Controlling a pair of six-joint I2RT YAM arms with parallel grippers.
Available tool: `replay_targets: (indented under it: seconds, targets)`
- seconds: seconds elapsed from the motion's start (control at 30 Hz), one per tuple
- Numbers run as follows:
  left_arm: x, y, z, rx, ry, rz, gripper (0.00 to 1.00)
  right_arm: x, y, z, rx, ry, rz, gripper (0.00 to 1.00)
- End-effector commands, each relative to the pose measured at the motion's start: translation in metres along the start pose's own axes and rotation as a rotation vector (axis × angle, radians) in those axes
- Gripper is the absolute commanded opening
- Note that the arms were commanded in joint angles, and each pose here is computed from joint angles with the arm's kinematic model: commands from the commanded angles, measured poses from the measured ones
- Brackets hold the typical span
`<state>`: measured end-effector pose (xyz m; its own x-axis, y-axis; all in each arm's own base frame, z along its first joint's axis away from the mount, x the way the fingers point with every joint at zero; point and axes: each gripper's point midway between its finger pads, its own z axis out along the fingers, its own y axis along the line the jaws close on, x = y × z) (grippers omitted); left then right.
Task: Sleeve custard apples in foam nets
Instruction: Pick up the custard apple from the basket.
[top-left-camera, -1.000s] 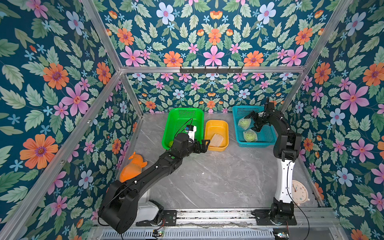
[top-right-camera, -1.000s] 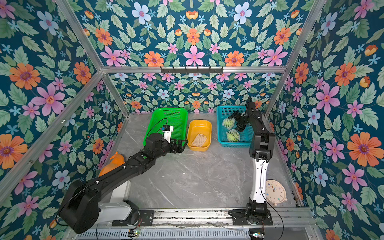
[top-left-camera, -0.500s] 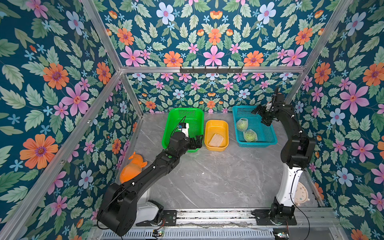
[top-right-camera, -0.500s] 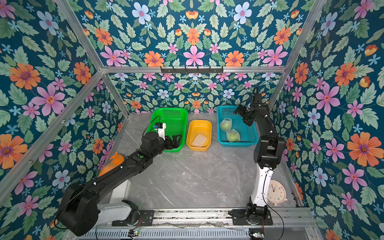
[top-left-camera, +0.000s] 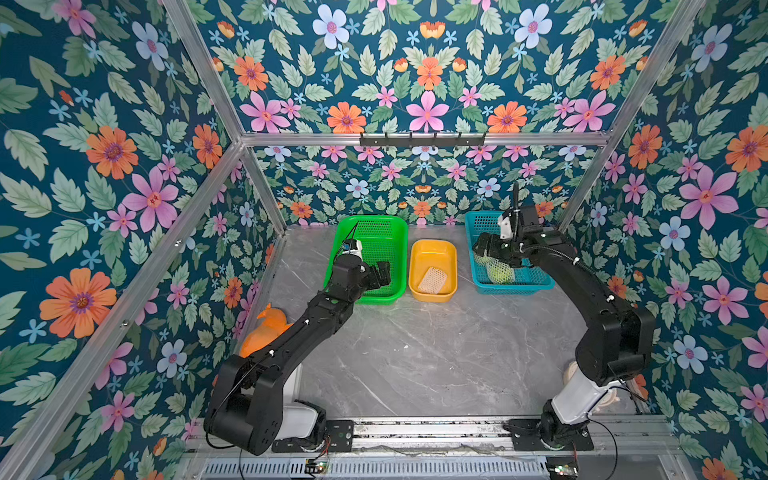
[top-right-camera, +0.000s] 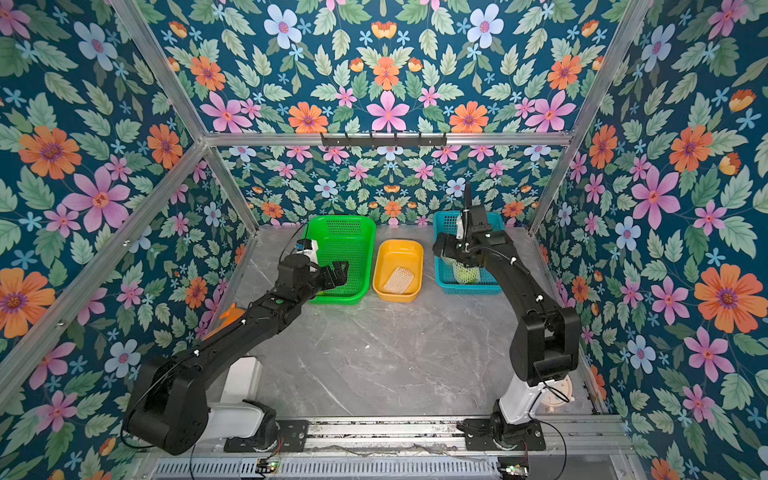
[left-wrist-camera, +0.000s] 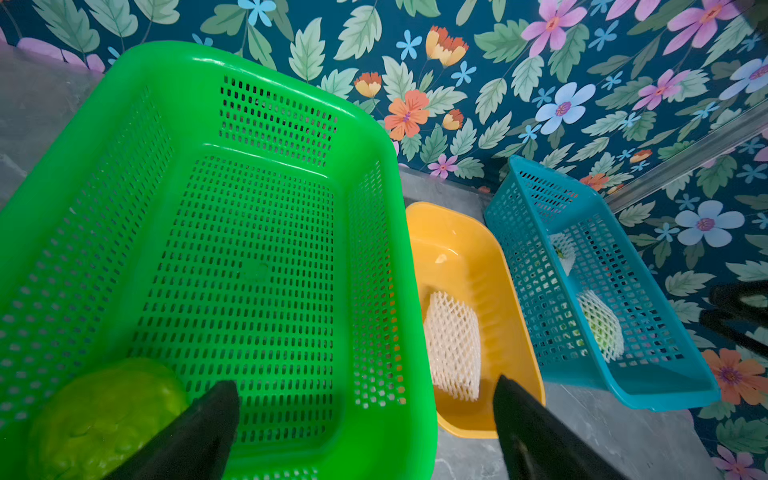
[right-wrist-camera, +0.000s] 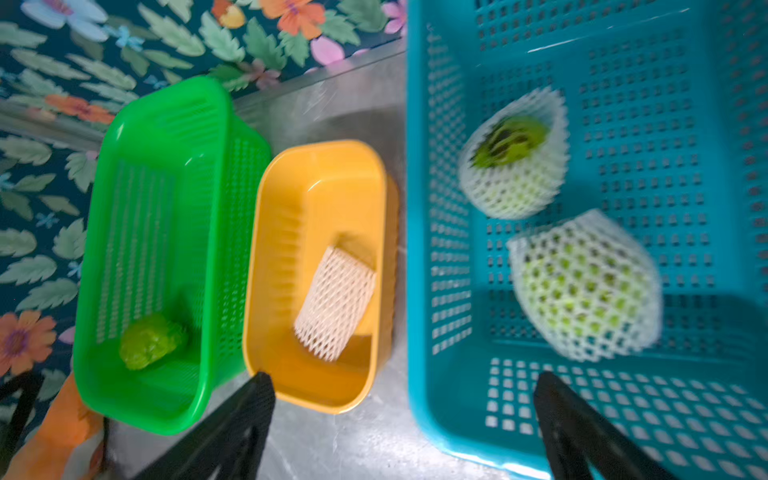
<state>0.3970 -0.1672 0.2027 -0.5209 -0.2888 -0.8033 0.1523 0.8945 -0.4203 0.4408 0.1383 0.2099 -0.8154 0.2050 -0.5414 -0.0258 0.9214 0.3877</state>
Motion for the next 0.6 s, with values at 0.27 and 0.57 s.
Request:
replay_targets:
  seconds: [0.27,0.57]
  targets:
    - [-0.019,0.047,0.007,-0.226,0.078,0.153,0.99,0.076,0.084,0.003,-0.062,0.024,-0.198,0.99]
    - [0.010,0.081,0.022,-0.361,0.318,0.195,0.91,0.091,0.096,0.006,-0.095,0.040,-0.197,0.99]
